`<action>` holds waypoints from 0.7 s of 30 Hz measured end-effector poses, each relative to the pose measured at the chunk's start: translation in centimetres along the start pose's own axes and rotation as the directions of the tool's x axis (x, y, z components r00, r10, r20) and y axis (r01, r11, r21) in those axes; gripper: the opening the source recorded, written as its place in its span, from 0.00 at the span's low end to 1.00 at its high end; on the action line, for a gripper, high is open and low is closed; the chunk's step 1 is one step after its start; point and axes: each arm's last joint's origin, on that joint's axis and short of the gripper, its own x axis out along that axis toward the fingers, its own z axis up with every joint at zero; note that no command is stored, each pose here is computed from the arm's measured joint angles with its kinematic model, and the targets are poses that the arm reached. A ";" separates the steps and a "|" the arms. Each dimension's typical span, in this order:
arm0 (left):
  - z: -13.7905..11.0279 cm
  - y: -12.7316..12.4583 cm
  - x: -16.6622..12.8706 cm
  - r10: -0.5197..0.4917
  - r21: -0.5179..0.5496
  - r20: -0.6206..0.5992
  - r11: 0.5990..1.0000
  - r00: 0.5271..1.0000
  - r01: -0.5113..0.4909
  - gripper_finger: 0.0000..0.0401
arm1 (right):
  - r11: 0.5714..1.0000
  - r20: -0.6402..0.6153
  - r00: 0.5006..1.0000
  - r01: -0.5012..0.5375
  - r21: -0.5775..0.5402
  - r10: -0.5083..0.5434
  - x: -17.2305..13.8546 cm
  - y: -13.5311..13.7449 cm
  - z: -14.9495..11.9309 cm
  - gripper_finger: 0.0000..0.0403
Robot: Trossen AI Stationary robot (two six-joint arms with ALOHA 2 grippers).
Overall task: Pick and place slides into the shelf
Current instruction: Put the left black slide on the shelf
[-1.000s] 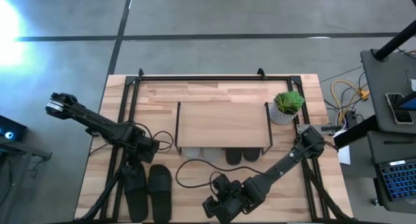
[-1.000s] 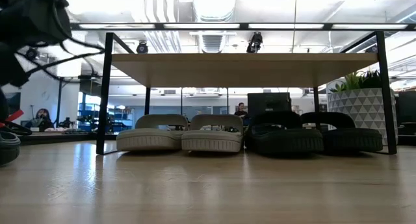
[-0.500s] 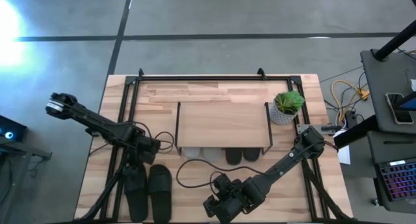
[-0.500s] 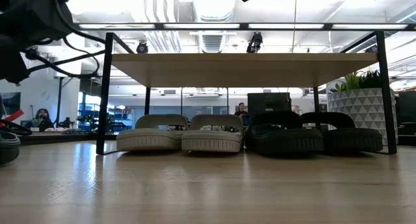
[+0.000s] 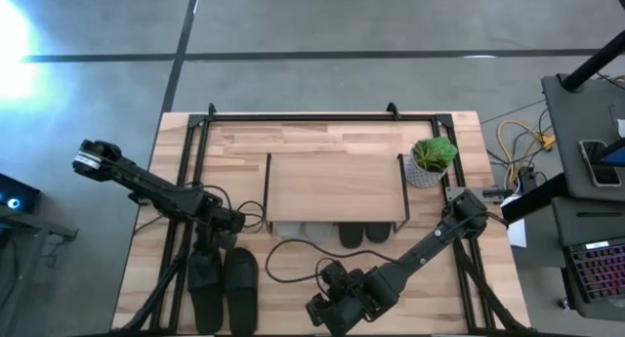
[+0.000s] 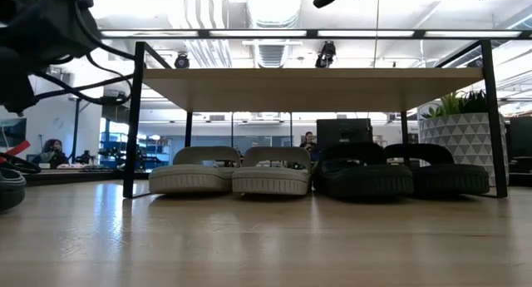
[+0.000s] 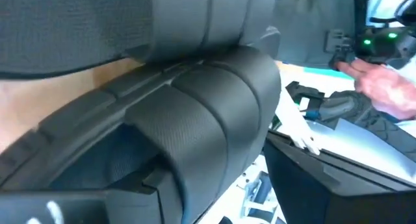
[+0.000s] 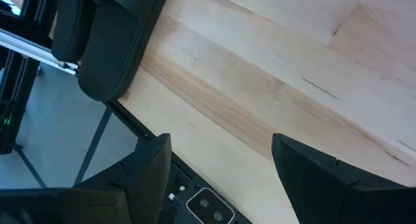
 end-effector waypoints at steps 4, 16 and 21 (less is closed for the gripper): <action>0.0 0.0 0.1 -0.029 -0.002 -0.017 1.000 0.999 0.029 0.36 | 1.000 0.000 1.000 0.003 -0.001 -0.003 0.0 0.0 0.0 0.64; -1.0 -1.7 -1.3 -0.064 0.062 0.023 0.996 0.998 0.063 0.01 | 1.000 0.060 0.998 -0.004 -0.031 0.006 -0.3 0.0 -0.1 0.64; -1.3 -5.8 -4.0 -0.091 0.186 0.139 0.980 0.986 0.064 0.00 | 0.999 0.127 0.991 -0.044 -0.030 0.047 -2.4 0.2 -0.1 0.64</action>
